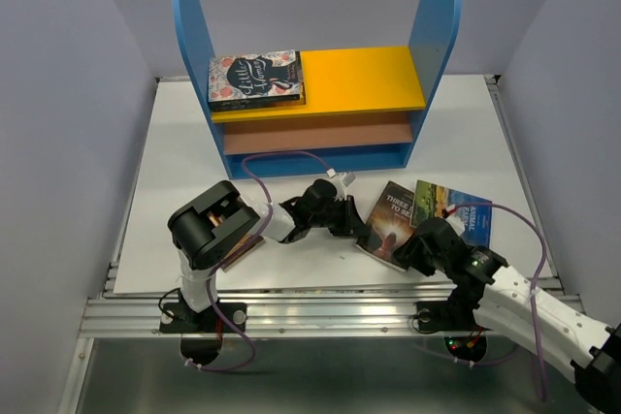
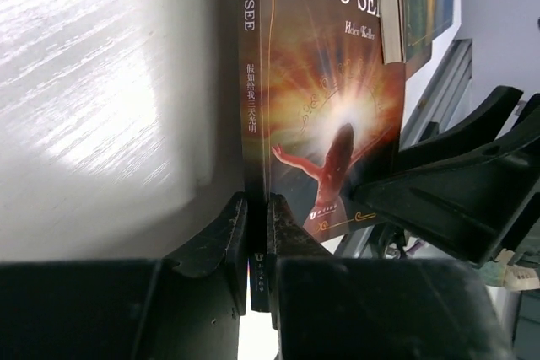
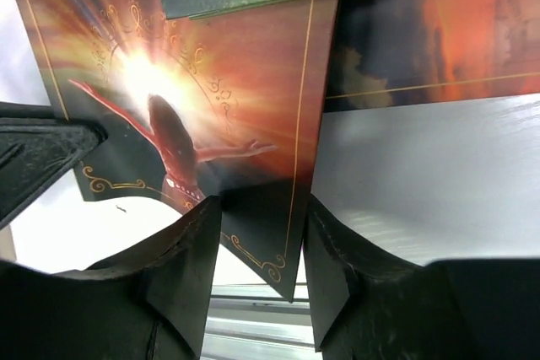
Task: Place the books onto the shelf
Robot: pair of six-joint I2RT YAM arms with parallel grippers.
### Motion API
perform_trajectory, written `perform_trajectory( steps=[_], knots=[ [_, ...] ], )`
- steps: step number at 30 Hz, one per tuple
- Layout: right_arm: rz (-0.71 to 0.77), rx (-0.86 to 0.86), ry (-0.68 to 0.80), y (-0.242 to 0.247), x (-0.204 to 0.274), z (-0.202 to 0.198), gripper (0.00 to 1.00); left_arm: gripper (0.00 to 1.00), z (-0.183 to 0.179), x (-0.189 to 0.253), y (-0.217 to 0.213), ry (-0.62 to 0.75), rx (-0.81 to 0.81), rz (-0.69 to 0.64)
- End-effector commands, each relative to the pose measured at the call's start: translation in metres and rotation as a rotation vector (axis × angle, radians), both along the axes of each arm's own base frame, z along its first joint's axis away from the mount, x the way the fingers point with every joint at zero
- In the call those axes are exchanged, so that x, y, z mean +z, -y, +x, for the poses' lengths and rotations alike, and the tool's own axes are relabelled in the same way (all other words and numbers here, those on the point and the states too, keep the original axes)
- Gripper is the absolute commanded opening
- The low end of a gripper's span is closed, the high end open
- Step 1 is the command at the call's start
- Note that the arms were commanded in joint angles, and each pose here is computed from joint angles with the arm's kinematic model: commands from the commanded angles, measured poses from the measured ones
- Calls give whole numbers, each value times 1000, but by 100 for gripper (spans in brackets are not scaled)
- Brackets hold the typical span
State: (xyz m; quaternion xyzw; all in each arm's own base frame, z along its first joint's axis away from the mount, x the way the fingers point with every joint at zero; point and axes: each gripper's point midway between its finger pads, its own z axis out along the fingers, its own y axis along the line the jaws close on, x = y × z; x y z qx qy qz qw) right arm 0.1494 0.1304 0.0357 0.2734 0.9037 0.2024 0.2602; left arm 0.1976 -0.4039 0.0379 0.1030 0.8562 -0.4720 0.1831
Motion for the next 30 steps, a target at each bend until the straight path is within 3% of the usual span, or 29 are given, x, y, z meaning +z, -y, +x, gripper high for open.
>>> perform_trajectory(
  steps=[1, 3, 8, 11, 13, 18, 23, 30],
  knots=[
    [127, 12, 169, -23, 42, 26, 25, 0, -18, 44, 27, 38, -103, -165],
    [127, 34, 171, -24, 42, 25, 27, 0, -21, 55, 25, 43, -95, -212],
    [105, 73, 155, -27, 41, 22, 55, 0, -24, 105, 15, 116, -57, -329],
    [91, 86, 150, -27, 42, 22, 98, 0, -27, 126, 4, 143, -29, -361],
    [82, 95, 145, -27, 44, 21, 100, 0, -24, 147, -4, 182, 10, -387],
    [46, 77, 149, -17, 49, 20, 100, 0, -16, 171, -29, 279, 120, -311],
    [2, 22, 189, 1, 59, 22, 100, 0, -6, 230, -70, 436, 269, -296],
    [-16, -19, 236, 12, 69, 24, 100, 0, -3, 326, -116, 601, 417, -382]
  ],
)
